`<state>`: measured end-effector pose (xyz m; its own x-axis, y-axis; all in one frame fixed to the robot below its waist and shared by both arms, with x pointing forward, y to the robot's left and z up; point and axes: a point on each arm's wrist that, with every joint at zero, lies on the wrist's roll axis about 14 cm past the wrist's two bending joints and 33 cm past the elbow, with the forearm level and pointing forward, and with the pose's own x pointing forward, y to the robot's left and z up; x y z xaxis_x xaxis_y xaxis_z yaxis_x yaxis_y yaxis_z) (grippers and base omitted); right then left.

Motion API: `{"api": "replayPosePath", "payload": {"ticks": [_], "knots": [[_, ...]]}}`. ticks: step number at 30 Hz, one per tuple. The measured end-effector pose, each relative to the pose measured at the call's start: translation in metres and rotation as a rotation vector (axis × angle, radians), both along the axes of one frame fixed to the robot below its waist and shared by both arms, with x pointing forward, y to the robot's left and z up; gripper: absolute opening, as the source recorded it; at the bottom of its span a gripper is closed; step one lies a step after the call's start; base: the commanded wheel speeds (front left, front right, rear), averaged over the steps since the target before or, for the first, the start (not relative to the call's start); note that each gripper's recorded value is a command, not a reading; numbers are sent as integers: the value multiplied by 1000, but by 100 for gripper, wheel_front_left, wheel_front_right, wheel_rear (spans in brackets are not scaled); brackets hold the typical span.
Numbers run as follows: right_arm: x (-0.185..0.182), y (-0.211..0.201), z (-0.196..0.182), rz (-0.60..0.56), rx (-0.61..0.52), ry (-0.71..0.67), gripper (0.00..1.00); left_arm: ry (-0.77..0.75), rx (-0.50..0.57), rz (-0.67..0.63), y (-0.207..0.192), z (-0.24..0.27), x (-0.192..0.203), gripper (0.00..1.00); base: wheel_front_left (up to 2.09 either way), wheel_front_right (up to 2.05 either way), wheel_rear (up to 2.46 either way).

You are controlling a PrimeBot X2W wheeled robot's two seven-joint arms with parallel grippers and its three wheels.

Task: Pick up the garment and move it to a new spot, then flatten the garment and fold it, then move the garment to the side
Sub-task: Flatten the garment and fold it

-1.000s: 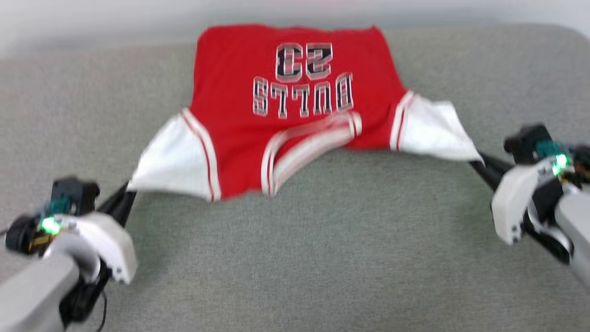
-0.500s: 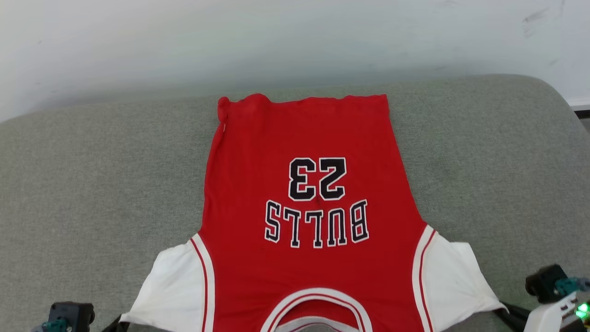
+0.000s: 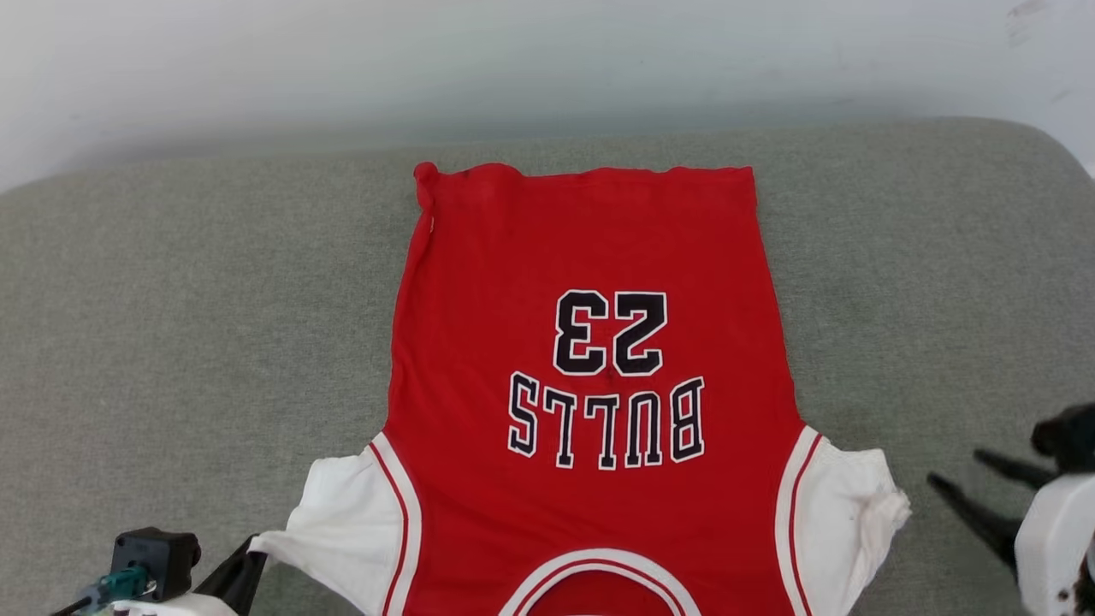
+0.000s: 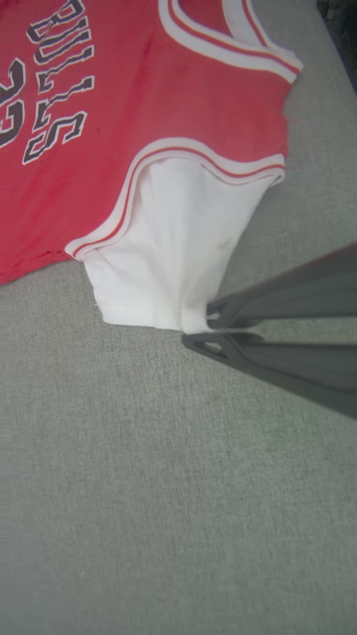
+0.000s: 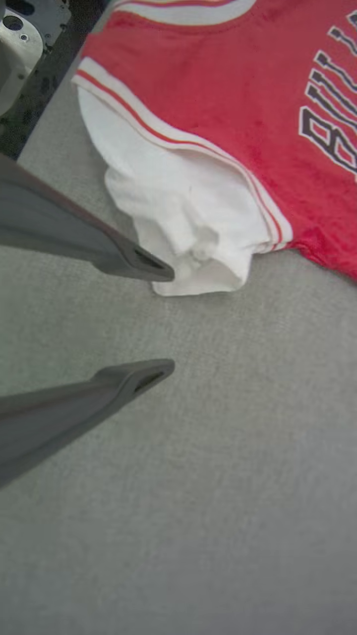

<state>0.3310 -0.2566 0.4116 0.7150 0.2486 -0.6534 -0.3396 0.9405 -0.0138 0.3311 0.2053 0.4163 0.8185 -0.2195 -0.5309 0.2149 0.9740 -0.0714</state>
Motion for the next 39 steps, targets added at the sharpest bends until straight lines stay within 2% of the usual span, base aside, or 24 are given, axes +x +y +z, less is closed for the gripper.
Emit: {"api": "replayPosePath", "payload": {"ticks": [9, 11, 13, 19, 23, 26, 32, 39], "knots": [[122, -16, 134, -24, -49, -361, 100, -61, -1, -13, -10, 10, 24, 0, 0, 0, 0], [145, -15, 150, -39, -44, -380, 100, -63, -23, -8, -13, 11, 29, 0, 0, 0, 0], [165, -15, 153, -51, -61, -335, 100, -71, -12, -16, -13, 10, 34, 0, 0, 0, 0], [221, 9, 128, -45, -78, -82, 100, -64, 6, -23, -12, -1, 47, 0, 0, 0, 0], [244, 22, 93, -33, -116, 124, 100, -53, 16, -15, -10, -10, 54, 0, 0, 0, 0], [265, 29, 77, -38, -155, 209, 100, -39, 20, -5, -8, -19, 58, 0, 0, 0, 0], [293, 50, 21, -38, -163, 361, 100, -9, 34, -1, -6, -38, 63, 0, 0, 0, 0], [303, 74, -51, -15, -156, 473, 100, -12, 50, 15, -1, -48, 73, 0, 0, 0, 0]]}}
